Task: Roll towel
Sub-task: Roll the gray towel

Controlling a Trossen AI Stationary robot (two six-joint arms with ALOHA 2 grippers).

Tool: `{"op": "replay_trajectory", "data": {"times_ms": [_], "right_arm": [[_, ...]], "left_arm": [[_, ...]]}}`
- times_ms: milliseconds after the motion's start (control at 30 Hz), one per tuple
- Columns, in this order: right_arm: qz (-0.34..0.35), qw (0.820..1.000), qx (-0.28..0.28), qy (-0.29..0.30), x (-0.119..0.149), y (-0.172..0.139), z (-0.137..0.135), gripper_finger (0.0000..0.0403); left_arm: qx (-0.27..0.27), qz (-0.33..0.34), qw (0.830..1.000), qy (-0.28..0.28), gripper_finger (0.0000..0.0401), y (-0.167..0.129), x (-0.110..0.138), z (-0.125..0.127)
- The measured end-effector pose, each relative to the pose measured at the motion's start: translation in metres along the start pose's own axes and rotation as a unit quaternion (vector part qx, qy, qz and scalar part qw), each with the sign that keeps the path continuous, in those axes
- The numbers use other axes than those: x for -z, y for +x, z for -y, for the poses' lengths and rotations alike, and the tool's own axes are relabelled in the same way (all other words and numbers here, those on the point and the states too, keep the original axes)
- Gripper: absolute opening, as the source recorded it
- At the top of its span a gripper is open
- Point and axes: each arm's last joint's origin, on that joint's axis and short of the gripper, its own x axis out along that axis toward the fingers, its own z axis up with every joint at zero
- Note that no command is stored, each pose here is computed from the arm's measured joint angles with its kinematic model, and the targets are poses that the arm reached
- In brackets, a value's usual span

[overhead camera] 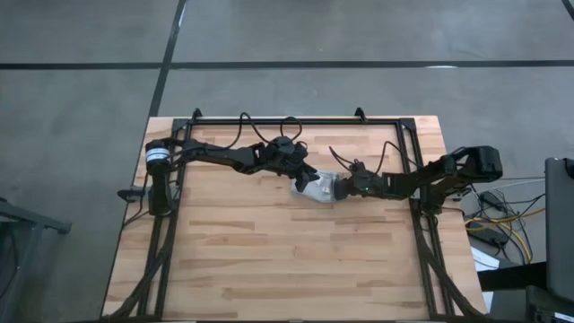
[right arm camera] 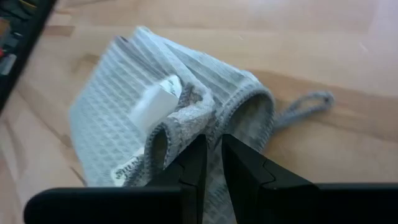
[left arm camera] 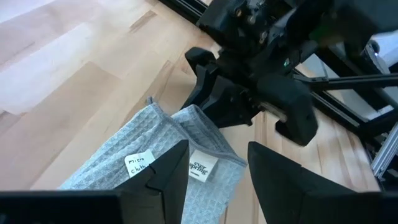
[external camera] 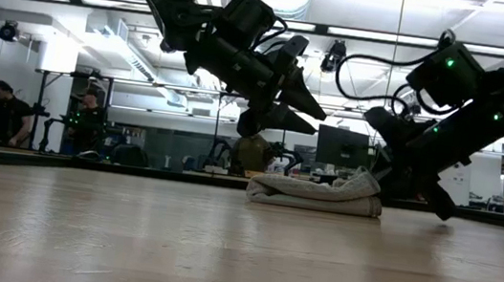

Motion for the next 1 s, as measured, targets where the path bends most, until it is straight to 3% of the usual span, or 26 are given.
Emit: {"op": "replay_trajectory", "data": {"times_ms": [600, 767, 1000], "right_arm": [[0.064, 0.996, -0.051, -0.038, -0.024, -0.041, -0.016, 0.0050], [0.070, 0.994, -0.079, -0.041, -0.029, -0.049, -0.021, 0.0050], [0.054, 0.996, -0.067, -0.038, -0.025, -0.042, -0.019, 0.0050]], "left_arm": [[-0.002, -0.003, 1.000, 0.017, 0.0167, 0.000, 0.000, -0.001], [-0.020, -0.044, 0.998, 0.031, 0.0167, -0.001, 0.008, -0.004], [-0.036, -0.098, 0.991, 0.080, 0.0167, -0.002, 0.019, -0.009]]}}
